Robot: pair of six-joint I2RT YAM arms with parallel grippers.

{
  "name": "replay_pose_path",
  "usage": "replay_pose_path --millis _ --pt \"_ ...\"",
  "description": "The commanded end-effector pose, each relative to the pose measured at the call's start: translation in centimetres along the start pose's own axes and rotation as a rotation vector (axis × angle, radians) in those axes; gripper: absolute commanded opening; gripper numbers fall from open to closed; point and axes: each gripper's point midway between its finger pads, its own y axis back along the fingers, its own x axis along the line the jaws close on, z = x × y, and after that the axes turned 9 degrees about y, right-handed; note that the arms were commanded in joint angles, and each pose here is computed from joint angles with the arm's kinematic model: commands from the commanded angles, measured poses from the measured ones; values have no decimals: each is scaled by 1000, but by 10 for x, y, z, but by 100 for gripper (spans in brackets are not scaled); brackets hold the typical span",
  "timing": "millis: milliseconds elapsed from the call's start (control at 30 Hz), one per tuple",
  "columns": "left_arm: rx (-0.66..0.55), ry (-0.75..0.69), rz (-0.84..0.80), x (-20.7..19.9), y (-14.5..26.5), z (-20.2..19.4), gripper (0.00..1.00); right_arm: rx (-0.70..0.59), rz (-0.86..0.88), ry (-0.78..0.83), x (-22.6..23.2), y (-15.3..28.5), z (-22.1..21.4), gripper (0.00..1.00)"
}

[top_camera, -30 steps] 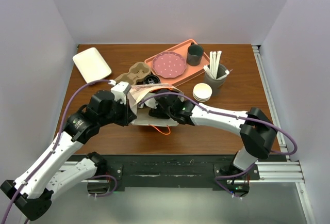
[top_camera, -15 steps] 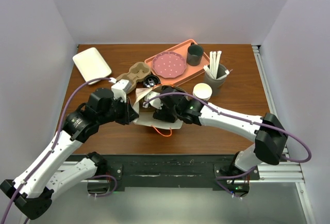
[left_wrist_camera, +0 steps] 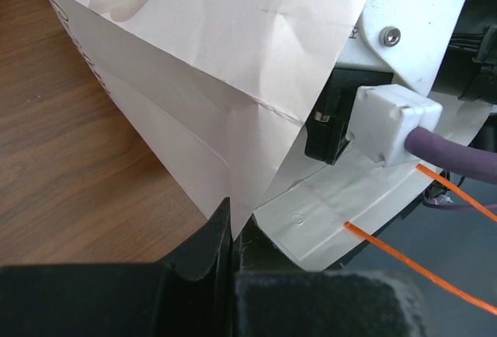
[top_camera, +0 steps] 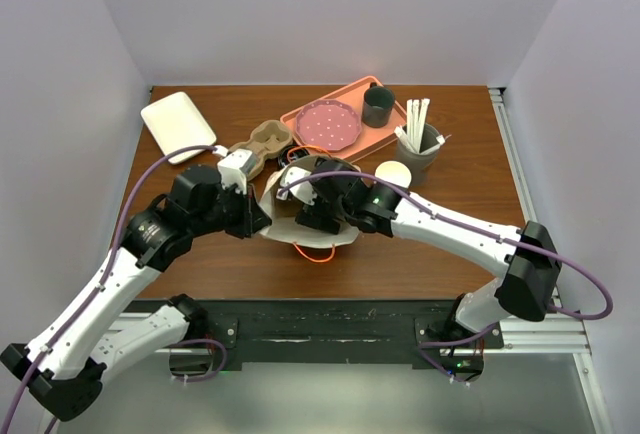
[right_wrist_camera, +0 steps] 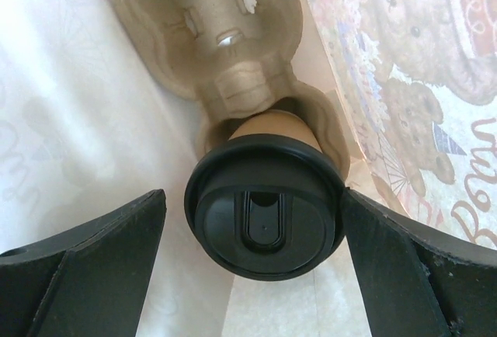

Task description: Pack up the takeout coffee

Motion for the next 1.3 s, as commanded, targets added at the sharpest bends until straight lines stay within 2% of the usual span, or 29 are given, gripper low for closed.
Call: replay_pose_path --millis 0,467,1267 --pt "26 0 -40 -18 7 9 0 -26 -27 -69 -16 15 12 99" --pt "117 43 7 -22 6 11 0 -8 27 -111 -3 10 11 99" --pt "152 66 10 -20 1 3 0 -7 -2 -117 -16 8 22 99"
